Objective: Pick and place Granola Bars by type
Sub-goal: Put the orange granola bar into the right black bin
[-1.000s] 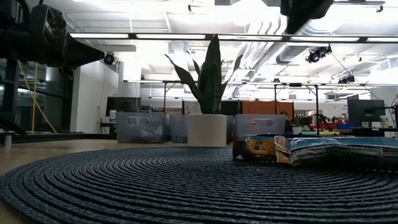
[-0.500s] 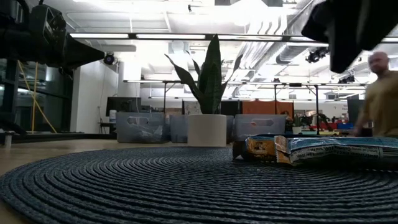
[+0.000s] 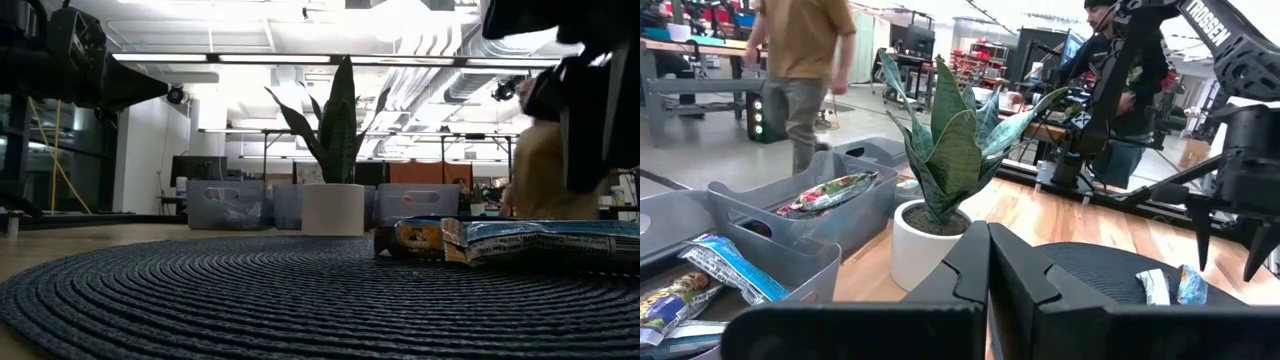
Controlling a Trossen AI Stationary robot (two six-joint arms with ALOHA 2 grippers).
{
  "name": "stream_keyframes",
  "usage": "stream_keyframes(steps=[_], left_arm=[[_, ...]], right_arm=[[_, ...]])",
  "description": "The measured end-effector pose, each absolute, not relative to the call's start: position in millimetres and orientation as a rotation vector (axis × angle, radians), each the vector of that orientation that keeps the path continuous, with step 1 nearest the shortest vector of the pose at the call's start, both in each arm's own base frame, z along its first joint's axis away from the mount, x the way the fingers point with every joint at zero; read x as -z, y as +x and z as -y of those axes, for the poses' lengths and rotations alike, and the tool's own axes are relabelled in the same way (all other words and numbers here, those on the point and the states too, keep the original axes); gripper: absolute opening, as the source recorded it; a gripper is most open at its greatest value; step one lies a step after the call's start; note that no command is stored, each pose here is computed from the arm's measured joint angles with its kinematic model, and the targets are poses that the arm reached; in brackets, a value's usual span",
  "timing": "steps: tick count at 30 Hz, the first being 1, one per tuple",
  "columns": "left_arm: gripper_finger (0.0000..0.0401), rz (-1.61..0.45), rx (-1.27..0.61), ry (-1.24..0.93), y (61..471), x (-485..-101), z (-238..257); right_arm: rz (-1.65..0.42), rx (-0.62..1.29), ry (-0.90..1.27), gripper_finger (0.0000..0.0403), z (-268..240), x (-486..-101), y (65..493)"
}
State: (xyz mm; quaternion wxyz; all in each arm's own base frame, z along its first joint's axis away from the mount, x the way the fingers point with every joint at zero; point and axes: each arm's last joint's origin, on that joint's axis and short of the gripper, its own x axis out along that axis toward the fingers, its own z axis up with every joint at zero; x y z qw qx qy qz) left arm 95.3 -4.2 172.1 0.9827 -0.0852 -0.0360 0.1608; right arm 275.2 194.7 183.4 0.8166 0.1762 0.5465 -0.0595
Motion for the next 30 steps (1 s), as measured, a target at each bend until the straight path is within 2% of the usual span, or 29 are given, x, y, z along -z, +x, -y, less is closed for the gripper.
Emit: stream_keyframes(steps=[8,30], left_arm=[[0.0001,0.073,-0.323,-0.171,95,-172,4],[0.0001,0.072,-0.323,-0.171,95,-172,4]], right_arm=[[-1.158,0.186,0.392,0.0217,-191,-174,271],[-1.148,0.252,0.336,0.0218,-188,-167,271]])
